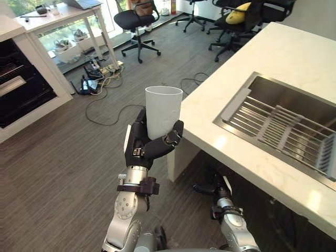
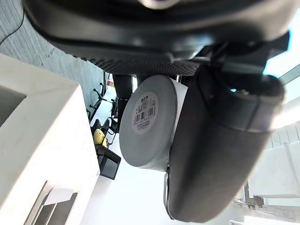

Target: Walk over to the sink, pick up the cup, carry it to the dishwasher, place the cup inside the dishwasher, then close the dishwasher door

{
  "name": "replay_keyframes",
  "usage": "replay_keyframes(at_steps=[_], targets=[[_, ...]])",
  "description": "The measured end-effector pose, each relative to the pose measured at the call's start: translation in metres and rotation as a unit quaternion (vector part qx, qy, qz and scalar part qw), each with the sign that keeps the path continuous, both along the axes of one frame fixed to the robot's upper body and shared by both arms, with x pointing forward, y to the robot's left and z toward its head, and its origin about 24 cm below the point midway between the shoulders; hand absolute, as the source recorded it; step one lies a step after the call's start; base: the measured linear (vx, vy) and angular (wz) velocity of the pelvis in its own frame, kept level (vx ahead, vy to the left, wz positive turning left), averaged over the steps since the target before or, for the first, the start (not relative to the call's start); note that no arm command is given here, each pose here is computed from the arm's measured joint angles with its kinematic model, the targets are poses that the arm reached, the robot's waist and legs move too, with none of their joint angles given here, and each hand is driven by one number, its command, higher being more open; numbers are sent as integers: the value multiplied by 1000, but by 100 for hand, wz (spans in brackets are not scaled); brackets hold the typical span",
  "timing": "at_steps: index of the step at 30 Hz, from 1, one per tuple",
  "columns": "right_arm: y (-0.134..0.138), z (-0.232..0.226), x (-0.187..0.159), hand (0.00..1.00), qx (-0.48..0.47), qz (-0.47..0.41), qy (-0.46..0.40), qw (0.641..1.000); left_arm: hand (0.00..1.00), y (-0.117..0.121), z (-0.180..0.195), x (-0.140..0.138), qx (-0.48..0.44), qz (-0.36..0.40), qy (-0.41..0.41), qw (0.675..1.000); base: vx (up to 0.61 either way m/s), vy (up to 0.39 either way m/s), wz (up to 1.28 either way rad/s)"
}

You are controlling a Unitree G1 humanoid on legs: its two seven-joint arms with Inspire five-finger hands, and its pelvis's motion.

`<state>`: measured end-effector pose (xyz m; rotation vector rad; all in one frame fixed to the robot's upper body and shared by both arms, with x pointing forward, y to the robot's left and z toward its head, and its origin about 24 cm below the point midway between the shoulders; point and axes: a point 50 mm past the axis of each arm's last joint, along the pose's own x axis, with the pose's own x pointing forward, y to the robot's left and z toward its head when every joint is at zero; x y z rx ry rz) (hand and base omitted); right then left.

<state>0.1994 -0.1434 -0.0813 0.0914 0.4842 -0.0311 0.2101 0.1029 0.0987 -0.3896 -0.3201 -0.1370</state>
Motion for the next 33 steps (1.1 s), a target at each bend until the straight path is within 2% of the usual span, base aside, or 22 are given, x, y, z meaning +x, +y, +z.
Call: replay_keyframes(at_steps=[9, 14, 20, 24, 33], targets=[[16, -14, -13, 90, 7, 49, 41, 998, 30, -7, 4, -1, 1, -17, -8, 1000, 244, 38, 83], [20, -20, -23, 90, 10, 60, 57, 996, 30, -14, -10, 2, 15, -35, 18, 999, 175, -153, 80], [7, -14, -28, 90, -13, 65, 43, 997, 30, -24, -16, 1, -6, -53, 35, 998, 115, -156, 58], [7, -19, -39, 90, -13, 59, 59, 996, 30, -21, -15, 2, -18, -49, 35, 998, -6, -26, 49], [6, -24, -39, 90, -7, 38, 73, 997, 30, -19, -22, 0, 4, -66, 46, 997, -19, 46, 40]])
